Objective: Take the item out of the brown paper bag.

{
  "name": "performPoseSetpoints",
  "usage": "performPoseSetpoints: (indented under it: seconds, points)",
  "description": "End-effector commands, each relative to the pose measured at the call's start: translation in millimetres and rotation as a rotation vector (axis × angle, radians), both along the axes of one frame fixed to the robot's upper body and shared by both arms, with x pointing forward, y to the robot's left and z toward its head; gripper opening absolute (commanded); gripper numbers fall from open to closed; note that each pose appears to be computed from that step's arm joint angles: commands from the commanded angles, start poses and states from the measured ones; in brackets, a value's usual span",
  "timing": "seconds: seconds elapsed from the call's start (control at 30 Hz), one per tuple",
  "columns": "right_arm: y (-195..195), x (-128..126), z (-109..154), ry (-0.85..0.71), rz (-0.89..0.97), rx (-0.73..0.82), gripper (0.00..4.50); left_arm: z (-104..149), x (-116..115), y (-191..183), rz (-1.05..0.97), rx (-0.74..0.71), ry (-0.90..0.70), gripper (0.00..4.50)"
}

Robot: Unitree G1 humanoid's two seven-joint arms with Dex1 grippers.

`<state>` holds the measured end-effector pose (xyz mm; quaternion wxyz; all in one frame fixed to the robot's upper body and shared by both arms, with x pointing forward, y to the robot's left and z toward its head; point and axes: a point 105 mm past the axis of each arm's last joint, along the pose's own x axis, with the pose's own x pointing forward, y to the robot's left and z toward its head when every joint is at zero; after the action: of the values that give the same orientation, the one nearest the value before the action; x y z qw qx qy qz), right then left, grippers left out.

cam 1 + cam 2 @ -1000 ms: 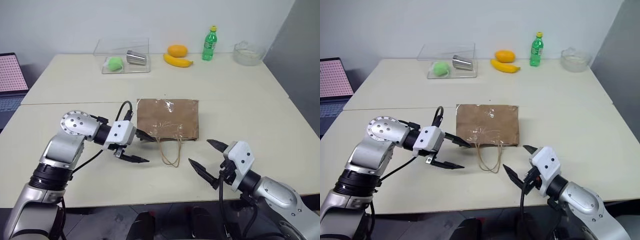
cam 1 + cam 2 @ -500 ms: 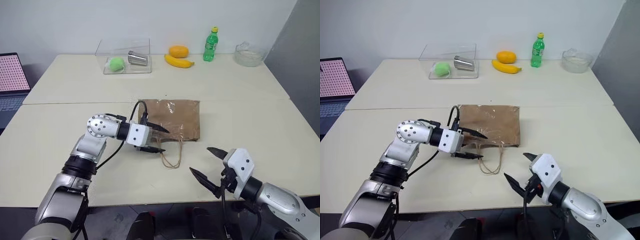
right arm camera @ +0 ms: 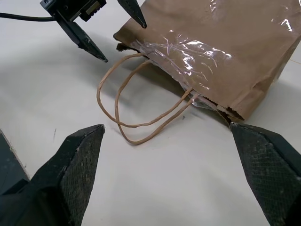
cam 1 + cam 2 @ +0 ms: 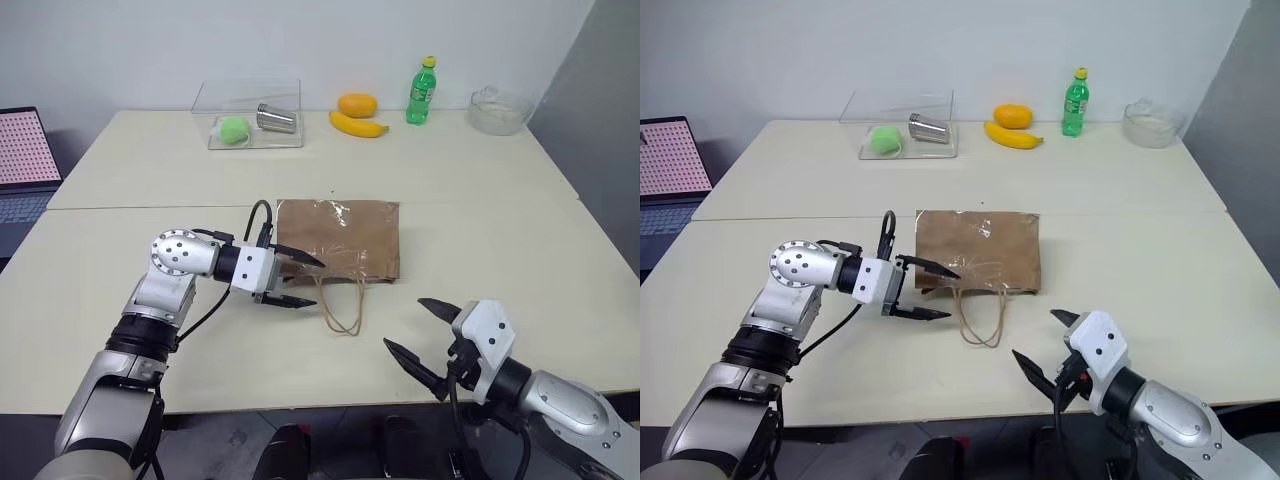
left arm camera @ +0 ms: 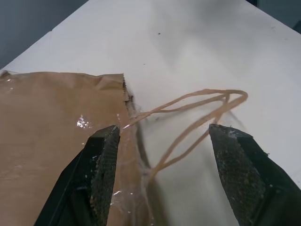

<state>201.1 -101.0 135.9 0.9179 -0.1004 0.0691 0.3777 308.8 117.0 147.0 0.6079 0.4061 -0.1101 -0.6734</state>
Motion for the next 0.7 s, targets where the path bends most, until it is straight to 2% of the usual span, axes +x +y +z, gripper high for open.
performPoseSetpoints:
  seconds: [0.03, 0.23, 0.47, 0.57, 0.7]
  points:
    - [10, -10, 21, -0.080, 0.054, 0.017, 4.50, -1, 3, -8, -0.013, -0.009, -0.060, 3.17]
    - [11, -10, 20, -0.077, 0.055, 0.013, 4.50, -11, 8, -15, -0.022, -0.001, -0.095, 3.17]
    - [12, -11, 16, -0.066, 0.062, -0.003, 4.50, -5, 10, -32, -0.045, -0.057, -0.112, 3.17]
    - [14, -13, 13, -0.052, 0.080, -0.019, 4.50, -1, 8, -37, -0.060, -0.079, -0.112, 2.63]
    - [16, -12, 9, -0.041, 0.104, -0.041, 4.50, 2, 4, -41, -0.073, -0.093, -0.099, 1.34]
